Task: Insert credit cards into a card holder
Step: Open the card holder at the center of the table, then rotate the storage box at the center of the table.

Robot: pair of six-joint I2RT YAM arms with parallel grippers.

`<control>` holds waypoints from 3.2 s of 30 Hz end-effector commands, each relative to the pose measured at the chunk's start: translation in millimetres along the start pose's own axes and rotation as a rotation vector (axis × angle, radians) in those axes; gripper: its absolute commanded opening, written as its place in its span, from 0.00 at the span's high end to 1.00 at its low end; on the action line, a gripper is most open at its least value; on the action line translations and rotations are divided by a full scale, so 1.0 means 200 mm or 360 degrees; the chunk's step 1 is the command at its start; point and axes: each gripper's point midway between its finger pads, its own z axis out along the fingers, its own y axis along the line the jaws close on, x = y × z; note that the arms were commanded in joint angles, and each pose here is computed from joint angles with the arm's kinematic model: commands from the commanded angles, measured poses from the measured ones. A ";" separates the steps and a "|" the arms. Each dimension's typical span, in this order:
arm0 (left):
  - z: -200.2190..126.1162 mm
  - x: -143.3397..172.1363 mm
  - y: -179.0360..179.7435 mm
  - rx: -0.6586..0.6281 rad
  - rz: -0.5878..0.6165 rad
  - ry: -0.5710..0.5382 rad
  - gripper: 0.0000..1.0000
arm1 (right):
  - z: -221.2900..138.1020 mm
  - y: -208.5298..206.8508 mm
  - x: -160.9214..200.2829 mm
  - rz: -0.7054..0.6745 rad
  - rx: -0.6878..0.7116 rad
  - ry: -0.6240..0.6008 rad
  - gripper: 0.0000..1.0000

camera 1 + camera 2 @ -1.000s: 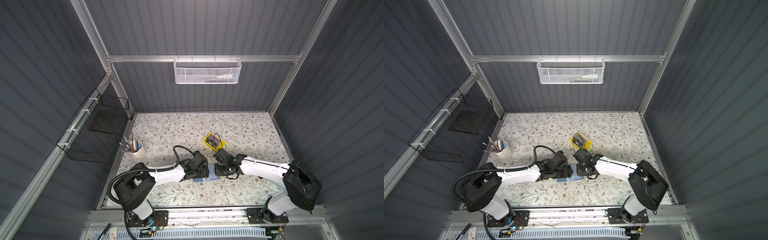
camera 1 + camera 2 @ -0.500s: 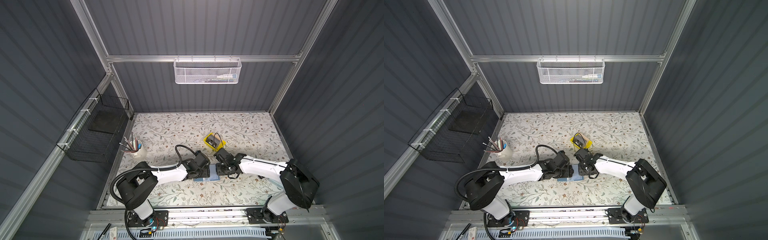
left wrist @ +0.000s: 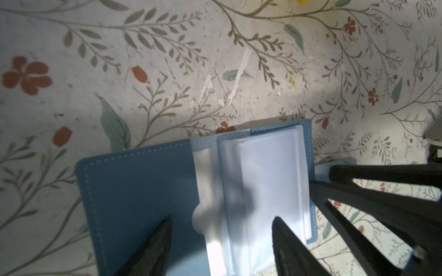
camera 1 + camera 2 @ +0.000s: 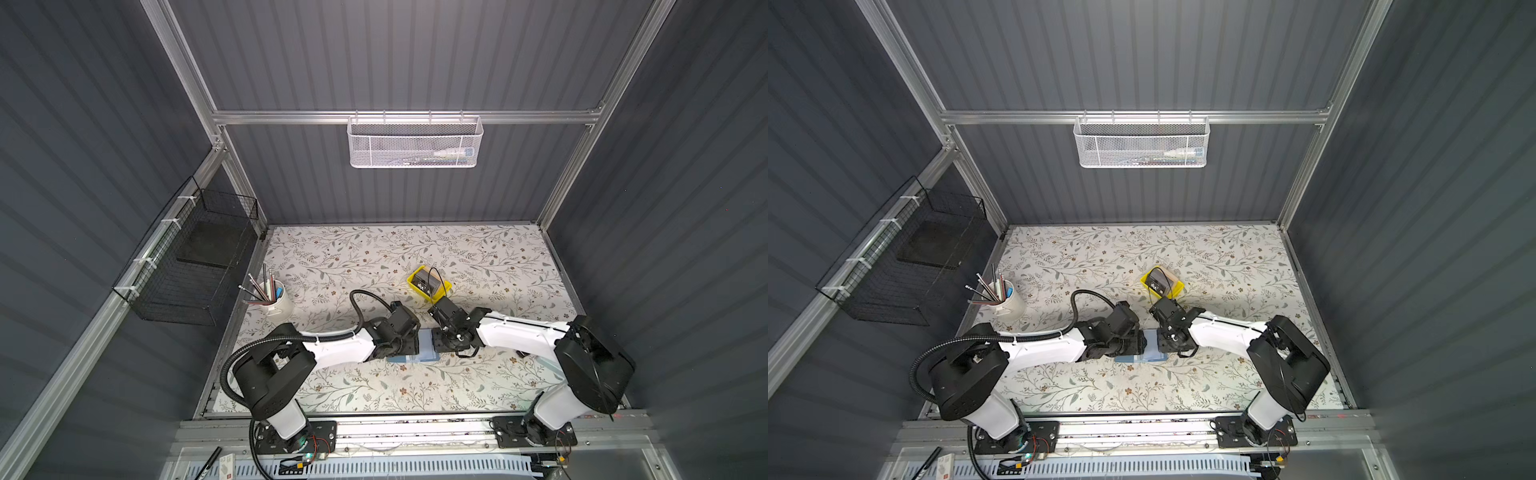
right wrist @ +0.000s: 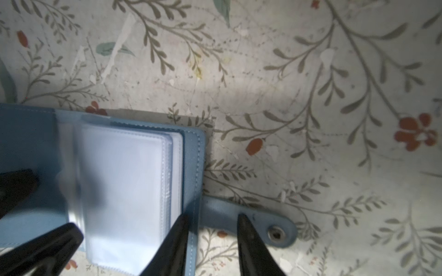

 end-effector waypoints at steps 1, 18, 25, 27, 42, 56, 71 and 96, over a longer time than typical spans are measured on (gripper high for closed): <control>0.06 0.15 0.14 -0.0137 -0.0013 0.0130 0.33 | 0.05 -0.03 0.07 0.0009 0.0032 0.0063 0.63; -0.03 0.06 0.09 -0.0040 -0.0108 -0.0026 0.34 | -0.04 0.05 -0.11 -0.0066 -0.0074 -0.0159 0.67; -0.14 -0.06 -0.04 0.0157 -0.0105 -0.0158 0.34 | -0.20 0.11 -0.22 -0.0088 -0.0220 -0.0333 0.63; -0.17 -0.09 -0.06 0.0200 -0.0099 -0.0194 0.33 | -0.24 0.11 -0.25 -0.0083 -0.0250 -0.0382 0.62; -0.26 -0.38 0.01 0.0319 -0.0072 -0.0350 0.33 | -0.42 -0.12 -0.48 0.0039 -0.0362 -0.0567 0.41; -0.03 -0.57 0.06 0.0226 0.0020 -0.0208 0.35 | -0.42 -0.22 -0.75 0.0040 -0.0499 -0.0590 0.22; 0.06 -0.73 0.01 0.0318 -0.0107 -0.0306 0.36 | -0.29 -0.34 -1.09 0.0143 -0.0605 -0.0604 0.03; 0.22 -0.85 0.00 0.0442 -0.0206 -0.0268 0.34 | -0.12 -0.29 -1.18 0.0164 -0.0797 -0.0495 0.07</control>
